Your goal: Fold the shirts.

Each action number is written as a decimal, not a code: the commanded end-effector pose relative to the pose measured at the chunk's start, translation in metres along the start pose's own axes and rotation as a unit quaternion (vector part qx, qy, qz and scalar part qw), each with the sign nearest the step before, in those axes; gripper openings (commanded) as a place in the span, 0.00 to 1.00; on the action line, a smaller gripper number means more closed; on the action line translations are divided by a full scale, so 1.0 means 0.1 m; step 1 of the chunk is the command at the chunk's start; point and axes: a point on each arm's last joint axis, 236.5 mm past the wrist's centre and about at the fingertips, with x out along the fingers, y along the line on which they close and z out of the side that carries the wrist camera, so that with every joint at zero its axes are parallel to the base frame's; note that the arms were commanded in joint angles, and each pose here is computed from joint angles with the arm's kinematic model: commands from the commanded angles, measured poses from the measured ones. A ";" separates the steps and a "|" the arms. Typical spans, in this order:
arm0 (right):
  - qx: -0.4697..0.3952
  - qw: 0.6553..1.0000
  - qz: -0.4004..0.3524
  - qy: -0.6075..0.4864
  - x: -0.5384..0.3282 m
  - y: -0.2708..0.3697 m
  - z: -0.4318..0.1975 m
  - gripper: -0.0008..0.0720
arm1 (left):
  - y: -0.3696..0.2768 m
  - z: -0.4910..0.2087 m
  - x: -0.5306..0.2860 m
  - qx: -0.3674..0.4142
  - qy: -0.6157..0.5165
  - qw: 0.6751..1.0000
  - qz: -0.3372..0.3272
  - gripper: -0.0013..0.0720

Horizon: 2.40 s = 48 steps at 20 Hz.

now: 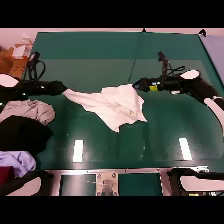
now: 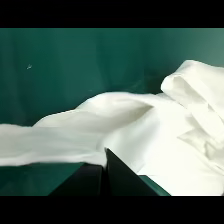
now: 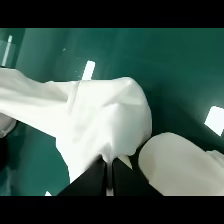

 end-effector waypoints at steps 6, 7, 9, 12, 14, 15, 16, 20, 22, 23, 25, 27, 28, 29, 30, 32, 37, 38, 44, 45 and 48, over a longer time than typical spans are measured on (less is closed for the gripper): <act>0.134 0.991 -0.027 0.006 -1.14 -0.38 0.07 0.43 | 0.34 -0.17 0.35 -0.022 0.022 0.999 0.024 0.05; 0.152 0.987 -0.048 0.019 -1.19 -0.40 -0.21 0.44 | 0.35 -0.17 0.35 -0.022 0.022 0.999 0.024 0.05; 0.179 0.981 -0.050 0.051 -1.00 -0.25 -0.87 0.59 | 0.35 -0.17 0.35 -0.022 0.022 0.999 0.024 0.05; 0.202 0.973 -0.070 0.084 -0.40 -0.16 -1.83 0.66 | 0.35 -0.17 0.35 -0.022 0.022 0.999 0.024 0.05; 0.213 0.971 -0.076 0.072 -0.02 -0.10 -2.09 0.69 | 0.35 -0.17 0.35 -0.022 0.022 0.999 0.024 0.05; 0.212 0.972 -0.079 0.067 0.14 -0.05 -2.12 0.69 | 0.35 -0.17 0.35 -0.022 0.022 0.999 0.024 0.05; 0.202 0.973 -0.085 0.069 0.29 -0.02 -2.14 0.69 | 0.35 -0.17 0.35 -0.022 0.022 0.999 0.024 0.05; 0.195 0.971 -0.082 0.115 0.76 0.11 -2.18 0.68 | 0.35 -0.18 0.35 -0.021 0.023 0.999 0.025 0.05; 0.186 0.972 -0.077 0.121 0.89 0.17 -2.12 0.68 | 0.36 -0.19 0.35 -0.018 0.027 0.999 0.026 0.05; 0.176 0.974 -0.078 0.117 0.89 0.17 -2.06 0.59 | 0.35 -0.21 0.35 -0.017 0.030 0.999 0.025 0.05; 0.155 0.976 -0.088 0.123 0.75 0.03 -1.93 0.45 | 0.33 -0.25 0.35 -0.017 0.039 0.999 0.020 0.05; 0.193 0.969 -0.086 0.126 0.44 -0.19 -1.71 0.51 | 0.30 -0.30 0.34 -0.018 0.049 0.999 0.014 0.05; 0.214 0.966 -0.082 0.121 0.27 -0.31 -1.57 0.52 | 0.29 -0.32 0.34 -0.017 0.053 0.998 0.012 0.05; 0.223 0.965 -0.080 0.114 0.13 -0.42 -1.46 0.56 | 0.28 -0.33 0.34 -0.017 0.056 0.998 0.011 0.05; 0.230 0.964 -0.074 0.108 0.00 -0.48 -1.37 0.58 | 0.28 -0.33 0.34 -0.017 0.056 0.998 0.010 0.05; 0.230 0.965 -0.057 0.111 -0.17 -0.43 -1.33 0.58 | 0.28 -0.33 0.34 -0.017 0.056 0.998 0.011 0.05; 0.199 0.972 -0.031 0.120 -0.40 0.12 -1.46 0.64 | 0.28 -0.33 0.34 -0.018 0.056 0.998 0.011 0.05; 0.200 0.972 -0.038 0.119 -0.32 0.14 -1.57 0.75 | 0.28 -0.33 0.34 -0.018 0.056 0.998 0.010 0.05; 0.199 0.973 -0.074 0.089 0.59 0.13 -1.74 0.75 | 0.27 -0.34 0.34 -0.018 0.058 0.998 0.009 0.05; 0.195 0.973 -0.076 0.094 0.71 0.13 -1.72 0.75 | 0.27 -0.34 0.34 -0.017 0.059 0.998 0.009 0.05; 0.195 0.972 -0.080 0.102 0.96 0.06 -1.62 0.75 | 0.27 -0.34 0.34 -0.017 0.059 0.998 0.009 0.05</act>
